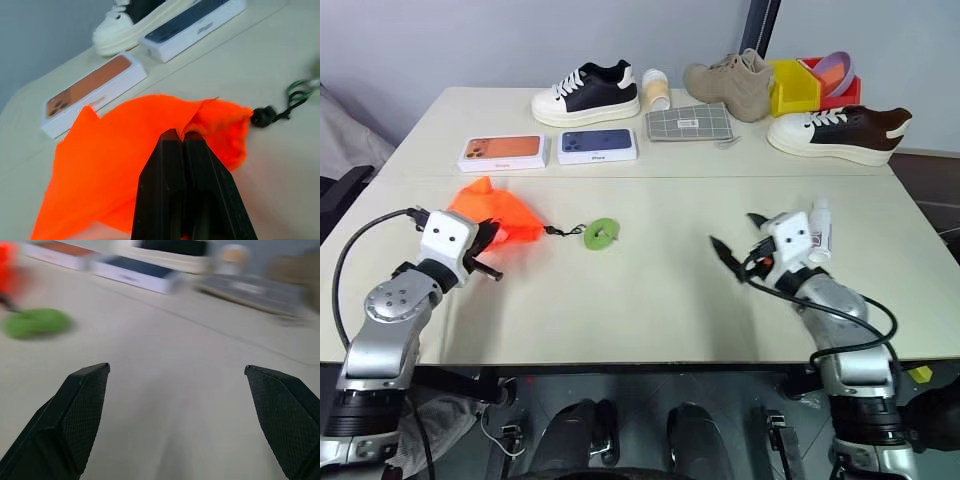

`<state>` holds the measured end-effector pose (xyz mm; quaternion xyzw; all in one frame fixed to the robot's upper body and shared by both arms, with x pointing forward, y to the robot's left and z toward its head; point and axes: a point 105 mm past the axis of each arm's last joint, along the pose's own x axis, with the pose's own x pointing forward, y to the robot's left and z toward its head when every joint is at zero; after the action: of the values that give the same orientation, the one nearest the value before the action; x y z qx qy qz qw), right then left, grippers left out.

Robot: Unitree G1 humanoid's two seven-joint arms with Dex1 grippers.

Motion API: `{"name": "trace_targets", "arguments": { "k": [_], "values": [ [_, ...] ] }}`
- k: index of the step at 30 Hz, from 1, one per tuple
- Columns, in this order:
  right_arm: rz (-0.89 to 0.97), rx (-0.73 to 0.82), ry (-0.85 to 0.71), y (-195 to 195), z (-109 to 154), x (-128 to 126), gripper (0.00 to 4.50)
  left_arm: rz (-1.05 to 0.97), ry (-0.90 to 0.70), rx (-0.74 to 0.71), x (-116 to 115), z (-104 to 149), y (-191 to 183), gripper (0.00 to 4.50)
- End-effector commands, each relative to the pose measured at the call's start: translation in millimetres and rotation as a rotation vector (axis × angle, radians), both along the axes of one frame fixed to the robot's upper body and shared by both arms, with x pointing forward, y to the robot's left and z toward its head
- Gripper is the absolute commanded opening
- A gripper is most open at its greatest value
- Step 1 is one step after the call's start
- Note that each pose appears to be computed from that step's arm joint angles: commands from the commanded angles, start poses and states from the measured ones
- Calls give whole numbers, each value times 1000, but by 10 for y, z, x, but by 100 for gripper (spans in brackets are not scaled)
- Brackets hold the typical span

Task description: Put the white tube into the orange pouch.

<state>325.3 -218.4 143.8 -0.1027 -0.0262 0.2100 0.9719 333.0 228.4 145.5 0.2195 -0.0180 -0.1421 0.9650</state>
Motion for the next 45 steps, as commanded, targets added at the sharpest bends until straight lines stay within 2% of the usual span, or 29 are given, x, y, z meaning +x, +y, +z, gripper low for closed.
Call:
{"name": "trace_targets", "arguments": {
  "k": [1,6,12,15,19,24,33,34,35,36,39,45],
  "values": [
    [-126,-21,-55,-346,126,0,450,-122,-36,-31,-5,159,-331,2],
    [-348,-28,-29,-739,21,25,450,-257,-22,-72,4,160,-782,2],
    [-537,36,20,-968,-141,13,450,-387,-9,-143,-68,202,-1218,2],
    [-577,90,49,-986,-221,23,450,-434,17,-158,-147,207,-1293,2],
    [-580,132,96,-909,-368,65,450,-445,69,-176,-282,180,-1135,2],
    [-633,159,93,-951,-430,141,450,-417,147,-155,-445,78,-820,2],
    [-682,196,82,-1058,-498,209,450,-362,158,-144,-449,56,-610,2],
    [-681,200,82,-1055,-503,210,395,-362,159,-144,-448,53,-611,0],
    [-680,203,82,-1050,-507,213,368,-362,160,-148,-448,49,-613,0],
    [-679,205,81,-1046,-511,215,322,-363,161,-150,-448,46,-617,0],
    [-675,204,83,-1015,-521,229,169,-363,160,-158,-429,41,-627,0],
    [-675,206,82,-983,-553,207,169,-364,158,-176,-410,17,-654,0]
  ]
}}
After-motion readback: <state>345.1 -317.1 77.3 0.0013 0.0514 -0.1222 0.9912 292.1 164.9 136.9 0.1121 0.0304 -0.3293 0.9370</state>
